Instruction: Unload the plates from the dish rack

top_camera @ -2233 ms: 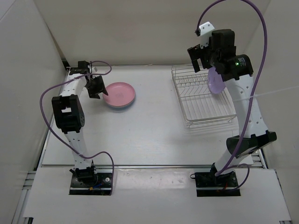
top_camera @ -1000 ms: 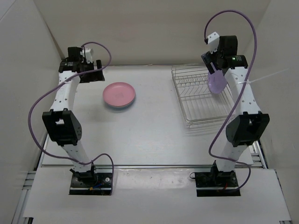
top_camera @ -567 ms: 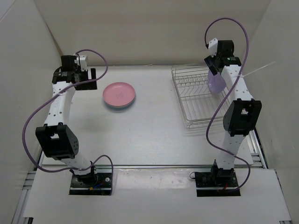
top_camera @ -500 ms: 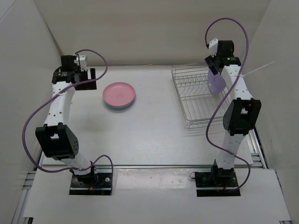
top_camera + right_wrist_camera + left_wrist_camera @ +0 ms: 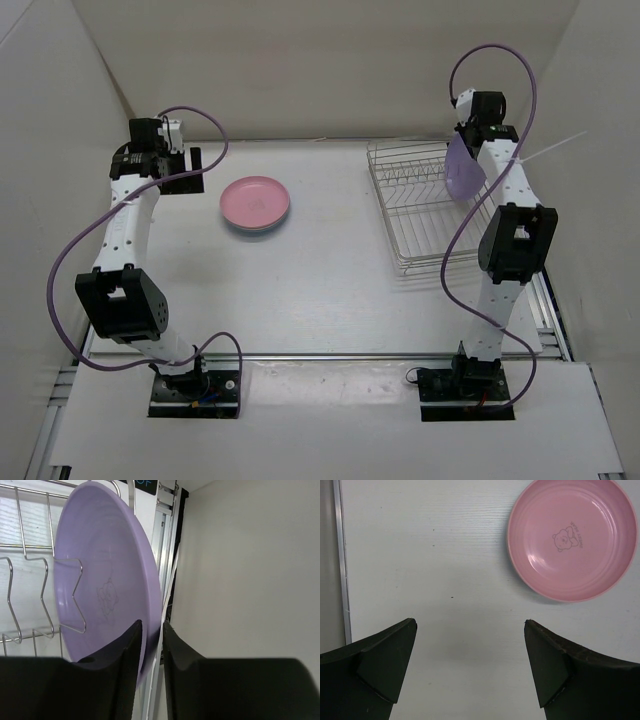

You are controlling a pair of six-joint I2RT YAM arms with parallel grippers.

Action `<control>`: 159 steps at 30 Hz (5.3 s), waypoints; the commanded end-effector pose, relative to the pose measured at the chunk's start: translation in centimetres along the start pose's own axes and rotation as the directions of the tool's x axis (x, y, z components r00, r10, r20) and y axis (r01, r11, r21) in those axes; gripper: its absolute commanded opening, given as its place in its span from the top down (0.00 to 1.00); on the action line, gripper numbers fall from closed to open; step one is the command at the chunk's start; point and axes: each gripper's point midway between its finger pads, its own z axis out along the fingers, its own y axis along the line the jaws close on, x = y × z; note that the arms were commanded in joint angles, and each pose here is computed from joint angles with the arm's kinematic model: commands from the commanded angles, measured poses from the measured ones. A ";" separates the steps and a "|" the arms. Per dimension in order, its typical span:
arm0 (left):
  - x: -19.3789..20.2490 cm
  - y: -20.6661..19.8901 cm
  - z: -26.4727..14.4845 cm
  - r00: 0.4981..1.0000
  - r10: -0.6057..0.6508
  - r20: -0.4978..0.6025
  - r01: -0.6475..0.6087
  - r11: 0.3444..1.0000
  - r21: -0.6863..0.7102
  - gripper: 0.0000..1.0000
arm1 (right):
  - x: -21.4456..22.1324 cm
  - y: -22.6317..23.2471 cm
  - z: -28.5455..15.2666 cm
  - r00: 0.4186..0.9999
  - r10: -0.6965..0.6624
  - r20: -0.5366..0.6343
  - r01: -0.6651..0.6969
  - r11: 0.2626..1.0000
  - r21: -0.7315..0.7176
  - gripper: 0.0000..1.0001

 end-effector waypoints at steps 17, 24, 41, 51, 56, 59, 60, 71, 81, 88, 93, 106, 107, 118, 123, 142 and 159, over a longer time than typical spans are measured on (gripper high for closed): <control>-1.9 0.3 -3.1 0.995 -0.025 0.092 0.027 1.000 -0.014 0.00 | -1.2 -4.0 -2.2 0.994 0.106 0.031 -0.110 0.966 0.234 1.00; -1.7 0.5 -3.0 0.995 -0.041 0.093 0.042 0.999 -0.010 0.00 | -2.2 -5.5 -4.0 0.994 0.104 0.031 -0.108 0.937 0.333 1.00; -2.7 -0.6 -3.5 0.989 -0.050 0.141 0.043 0.998 0.055 0.00 | -5.0 -9.9 -11.5 0.990 0.087 0.113 -0.132 0.861 0.491 1.00; -4.0 -1.9 -1.8 0.989 -0.070 0.131 0.053 0.990 0.129 0.00 | -7.7 -11.5 -17.5 0.962 0.103 0.254 -0.222 0.837 0.499 1.00; -5.6 -5.1 -1.0 0.990 -0.072 0.125 0.031 0.953 0.301 0.00 | -9.9 -9.5 -21.4 0.912 0.167 0.375 -0.291 0.907 0.304 1.00; -6.7 -8.3 -1.9 0.987 -0.029 0.158 -0.044 0.898 0.437 0.00 | -11.1 -8.3 -24.1 0.875 0.202 0.439 -0.308 0.934 0.183 1.00; -6.8 -9.6 -2.0 0.987 -0.012 0.162 -0.068 0.873 0.483 0.00 | -12.2 -6.9 -24.7 0.858 0.200 0.474 -0.278 0.955 0.099 1.00; -7.8 -21.4 -9.5 0.919 0.110 0.378 -0.380 0.495 0.781 0.00 | -14.1 2.7 -31.4 0.777 0.255 0.576 0.007 0.911 -0.413 1.00; -7.6 -28.9 -12.8 0.891 0.163 0.424 -0.454 0.364 0.813 0.00 | -14.9 6.6 -32.8 0.765 0.314 0.563 0.110 0.797 -0.594 1.00; -7.3 -32.0 -13.2 0.874 0.189 0.447 -0.486 0.327 0.811 0.09 | -15.6 8.0 -33.1 0.757 0.330 0.565 0.153 0.750 -0.644 1.00; -7.5 -33.1 -13.6 0.861 0.194 0.470 -0.509 0.330 0.795 0.13 | -15.8 8.4 -33.1 0.756 0.329 0.567 0.161 0.746 -0.647 1.00; -9.2 -32.7 -13.4 0.866 0.160 0.473 -0.495 0.410 0.766 0.59 | -16.7 10.8 -33.9 0.755 0.304 0.581 0.207 0.731 -0.650 1.00; -9.2 -32.7 -13.4 0.866 0.160 0.473 -0.495 0.410 0.767 0.60 | -16.7 11.1 -33.5 0.760 0.302 0.575 0.205 0.728 -0.654 1.00; -11.4 -31.4 -12.0 0.881 0.106 0.461 -0.434 0.567 0.700 0.89 | -16.4 11.2 -33.2 0.772 0.293 0.565 0.192 0.739 -0.645 1.00; -11.6 -29.2 -11.1 0.901 0.072 0.428 -0.365 0.662 0.655 0.89 | -16.0 11.2 -31.7 0.794 0.279 0.541 0.159 0.763 -0.627 0.55; -3.9 -7.6 2.6 0.962 -0.269 -0.047 0.262 0.863 0.433 0.89 | -15.2 8.1 -28.6 0.827 0.234 0.511 0.026 0.892 -0.451 0.07; 2.6 -5.3 10.2 0.871 -0.390 -0.300 0.480 0.808 0.342 0.89 | -14.4 7.9 -29.5 0.825 0.210 0.524 0.054 0.894 -0.444 0.07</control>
